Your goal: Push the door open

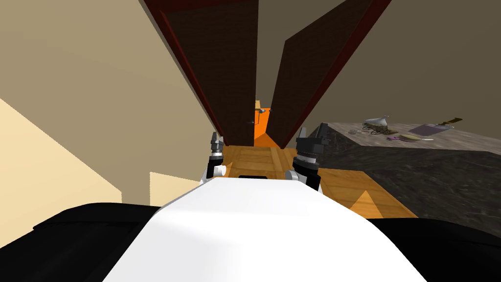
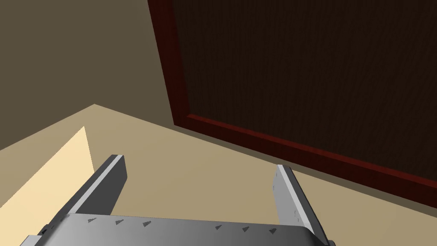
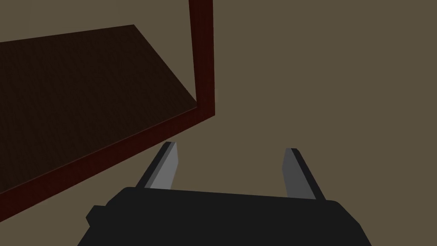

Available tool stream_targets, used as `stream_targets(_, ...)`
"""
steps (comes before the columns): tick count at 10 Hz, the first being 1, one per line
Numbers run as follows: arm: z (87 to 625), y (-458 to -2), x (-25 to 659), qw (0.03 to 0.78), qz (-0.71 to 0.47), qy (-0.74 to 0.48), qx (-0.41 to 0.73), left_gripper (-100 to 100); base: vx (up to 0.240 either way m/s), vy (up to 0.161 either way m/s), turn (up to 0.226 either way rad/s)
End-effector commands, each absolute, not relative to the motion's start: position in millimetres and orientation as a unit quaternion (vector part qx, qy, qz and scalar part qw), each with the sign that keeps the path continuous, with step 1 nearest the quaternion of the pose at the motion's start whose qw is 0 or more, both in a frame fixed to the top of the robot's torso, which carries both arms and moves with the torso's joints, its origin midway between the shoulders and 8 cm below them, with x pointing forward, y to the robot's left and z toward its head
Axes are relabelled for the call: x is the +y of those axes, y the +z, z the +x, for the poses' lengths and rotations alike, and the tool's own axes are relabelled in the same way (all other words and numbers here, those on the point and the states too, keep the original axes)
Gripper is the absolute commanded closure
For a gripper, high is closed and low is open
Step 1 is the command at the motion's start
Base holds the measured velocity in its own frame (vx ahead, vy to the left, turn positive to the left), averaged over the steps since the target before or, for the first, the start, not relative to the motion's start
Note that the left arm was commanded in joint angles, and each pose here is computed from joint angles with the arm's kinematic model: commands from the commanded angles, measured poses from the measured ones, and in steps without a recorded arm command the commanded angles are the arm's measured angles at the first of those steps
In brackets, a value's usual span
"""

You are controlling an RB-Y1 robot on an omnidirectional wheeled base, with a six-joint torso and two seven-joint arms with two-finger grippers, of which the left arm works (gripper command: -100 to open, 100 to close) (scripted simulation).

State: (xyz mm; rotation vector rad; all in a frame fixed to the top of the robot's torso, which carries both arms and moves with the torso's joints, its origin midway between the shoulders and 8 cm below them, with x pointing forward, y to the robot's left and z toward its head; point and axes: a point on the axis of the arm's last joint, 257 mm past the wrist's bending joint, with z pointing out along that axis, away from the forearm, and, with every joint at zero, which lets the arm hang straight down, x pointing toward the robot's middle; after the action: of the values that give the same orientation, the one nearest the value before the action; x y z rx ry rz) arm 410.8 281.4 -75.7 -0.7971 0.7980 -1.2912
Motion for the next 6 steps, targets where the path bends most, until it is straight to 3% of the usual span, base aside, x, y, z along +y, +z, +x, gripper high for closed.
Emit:
stream_targets(1,416,-84,280,0.65,-0.355,-0.569,0.357,-100,0.087,-0.029,0.011)
stream_targets(6,430,-115,276,0.636,-0.366,-0.568,0.372,-100,0.105,-0.026,0.012)
